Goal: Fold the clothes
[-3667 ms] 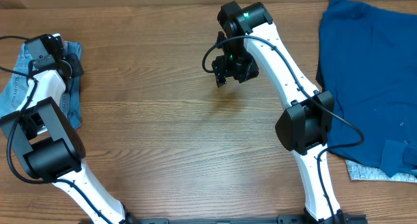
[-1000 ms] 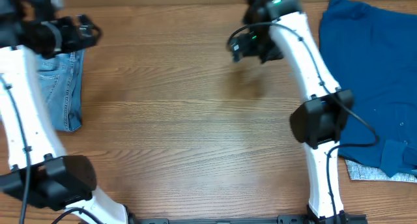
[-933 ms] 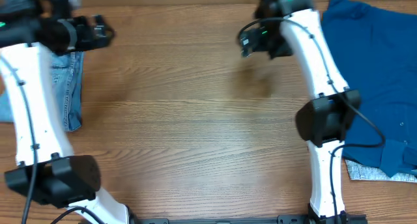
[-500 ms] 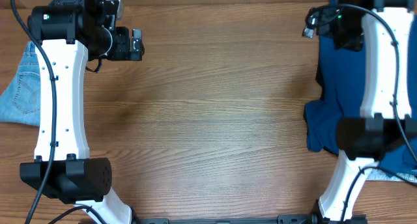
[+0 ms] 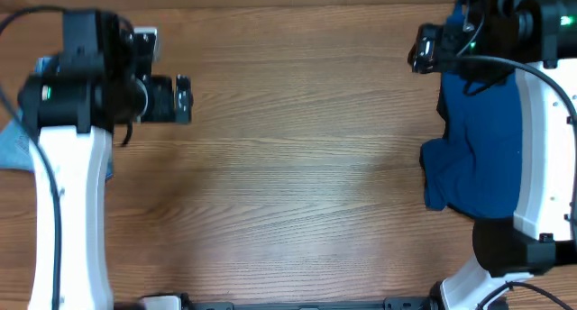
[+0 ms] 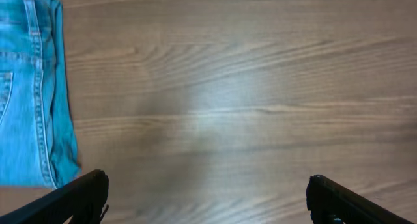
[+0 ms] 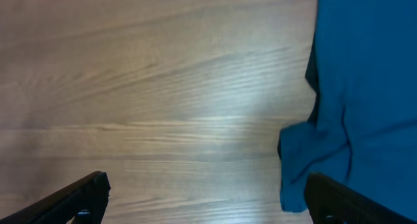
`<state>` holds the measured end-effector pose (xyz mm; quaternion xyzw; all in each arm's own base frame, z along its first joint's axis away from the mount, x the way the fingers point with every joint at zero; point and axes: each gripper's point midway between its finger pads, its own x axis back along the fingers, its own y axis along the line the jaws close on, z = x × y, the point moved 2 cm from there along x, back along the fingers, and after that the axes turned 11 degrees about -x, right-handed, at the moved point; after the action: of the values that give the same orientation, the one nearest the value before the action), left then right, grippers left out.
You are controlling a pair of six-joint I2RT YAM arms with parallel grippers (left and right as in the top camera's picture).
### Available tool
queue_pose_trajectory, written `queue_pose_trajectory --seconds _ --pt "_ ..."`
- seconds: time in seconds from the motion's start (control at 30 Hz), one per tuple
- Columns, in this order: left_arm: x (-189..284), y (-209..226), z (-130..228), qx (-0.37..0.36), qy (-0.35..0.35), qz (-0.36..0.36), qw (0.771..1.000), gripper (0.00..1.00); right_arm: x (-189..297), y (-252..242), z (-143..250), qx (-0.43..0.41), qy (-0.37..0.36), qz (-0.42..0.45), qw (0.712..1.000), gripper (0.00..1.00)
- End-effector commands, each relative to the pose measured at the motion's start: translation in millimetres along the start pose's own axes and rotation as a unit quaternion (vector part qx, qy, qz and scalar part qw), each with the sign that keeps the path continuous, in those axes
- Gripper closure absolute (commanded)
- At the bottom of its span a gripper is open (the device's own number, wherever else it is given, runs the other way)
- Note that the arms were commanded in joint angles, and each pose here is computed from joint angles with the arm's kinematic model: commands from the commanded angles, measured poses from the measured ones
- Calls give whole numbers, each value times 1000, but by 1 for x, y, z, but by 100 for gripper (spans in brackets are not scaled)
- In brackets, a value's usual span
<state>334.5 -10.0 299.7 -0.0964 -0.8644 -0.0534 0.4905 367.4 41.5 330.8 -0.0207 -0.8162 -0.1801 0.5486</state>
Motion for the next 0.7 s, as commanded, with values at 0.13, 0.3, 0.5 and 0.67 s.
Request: queue_pose_trajectory --seconds 0.13,0.3,0.5,0.67 --pt "24 -16 66 -1 -35 -12 999 0 38 -10 43 15 -56 -18 998 0" --pt "40 -27 107 7 -74 -19 997 0 32 -34 90 20 -102 -23 994 0" --pt "50 -33 132 7 -157 -35 987 0 23 -70 146 23 -194 -23 980 0" --pt "38 -31 131 8 -151 -34 988 0 11 -83 176 21 -166 -13 986 0"
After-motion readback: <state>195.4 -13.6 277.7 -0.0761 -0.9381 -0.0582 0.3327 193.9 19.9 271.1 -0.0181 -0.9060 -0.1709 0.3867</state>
